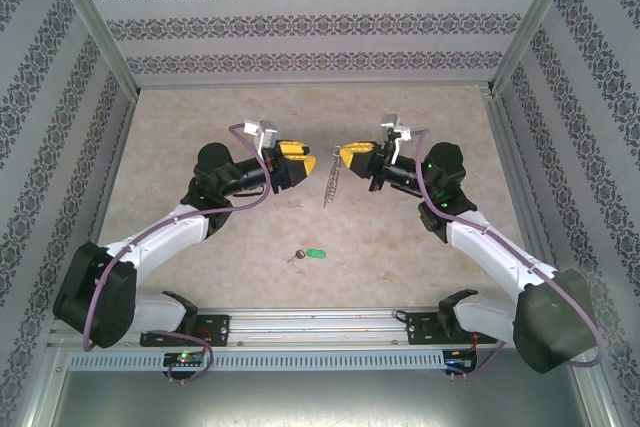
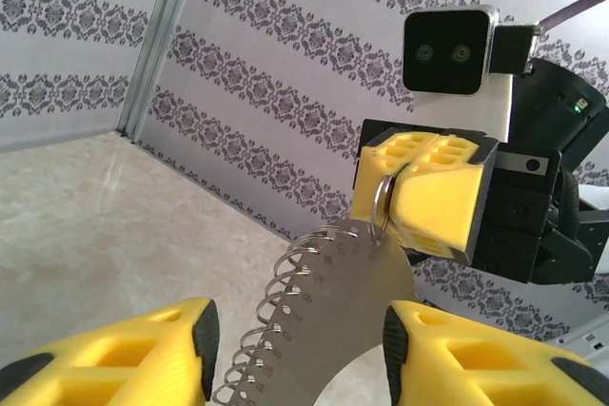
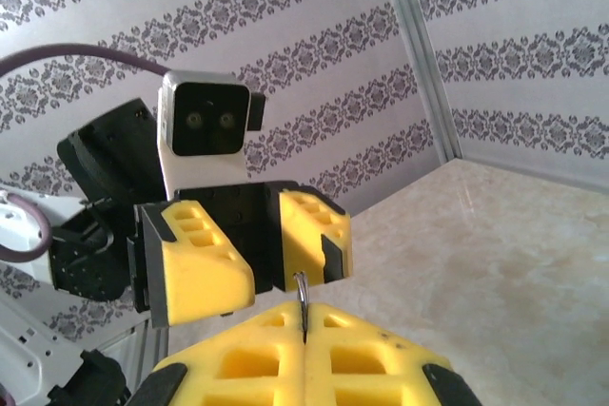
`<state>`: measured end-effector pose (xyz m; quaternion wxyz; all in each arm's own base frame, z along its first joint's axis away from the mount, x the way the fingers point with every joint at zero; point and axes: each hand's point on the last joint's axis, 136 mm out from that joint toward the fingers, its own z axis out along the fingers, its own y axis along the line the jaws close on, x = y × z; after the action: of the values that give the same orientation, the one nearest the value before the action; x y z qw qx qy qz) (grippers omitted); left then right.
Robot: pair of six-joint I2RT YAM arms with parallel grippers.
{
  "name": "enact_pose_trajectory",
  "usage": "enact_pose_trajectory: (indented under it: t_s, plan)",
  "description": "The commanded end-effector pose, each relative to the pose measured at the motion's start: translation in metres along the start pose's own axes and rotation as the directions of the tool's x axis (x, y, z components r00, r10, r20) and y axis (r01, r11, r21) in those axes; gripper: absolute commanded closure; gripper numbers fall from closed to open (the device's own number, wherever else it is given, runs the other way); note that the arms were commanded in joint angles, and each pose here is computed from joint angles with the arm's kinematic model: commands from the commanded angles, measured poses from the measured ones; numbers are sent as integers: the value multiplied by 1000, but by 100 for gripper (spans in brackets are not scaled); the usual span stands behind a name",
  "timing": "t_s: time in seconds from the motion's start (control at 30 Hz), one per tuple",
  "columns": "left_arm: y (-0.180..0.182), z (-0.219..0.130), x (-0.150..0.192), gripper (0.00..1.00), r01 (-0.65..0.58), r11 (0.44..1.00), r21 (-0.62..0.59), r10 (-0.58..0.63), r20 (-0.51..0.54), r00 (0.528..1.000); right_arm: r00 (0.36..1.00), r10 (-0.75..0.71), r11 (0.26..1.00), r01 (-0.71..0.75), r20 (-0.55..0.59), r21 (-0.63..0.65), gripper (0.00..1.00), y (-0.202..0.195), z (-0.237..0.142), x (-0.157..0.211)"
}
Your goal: Put the keys on the keyring
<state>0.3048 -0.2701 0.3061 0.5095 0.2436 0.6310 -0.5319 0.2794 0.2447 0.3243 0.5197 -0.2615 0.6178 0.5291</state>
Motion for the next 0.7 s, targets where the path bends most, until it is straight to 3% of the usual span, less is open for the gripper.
enact_pose_trajectory:
  t_s: [0.0,0.67]
  plan:
    - [-20,0,-18,52,-25,996,82,19,72,997,994,-55,998,56,90,-18,100,14,0,-23]
    - [-34,12,-29,64,14,976,217,-38,108,993,995,-3,996,13,100,-94,100,20,23,-20]
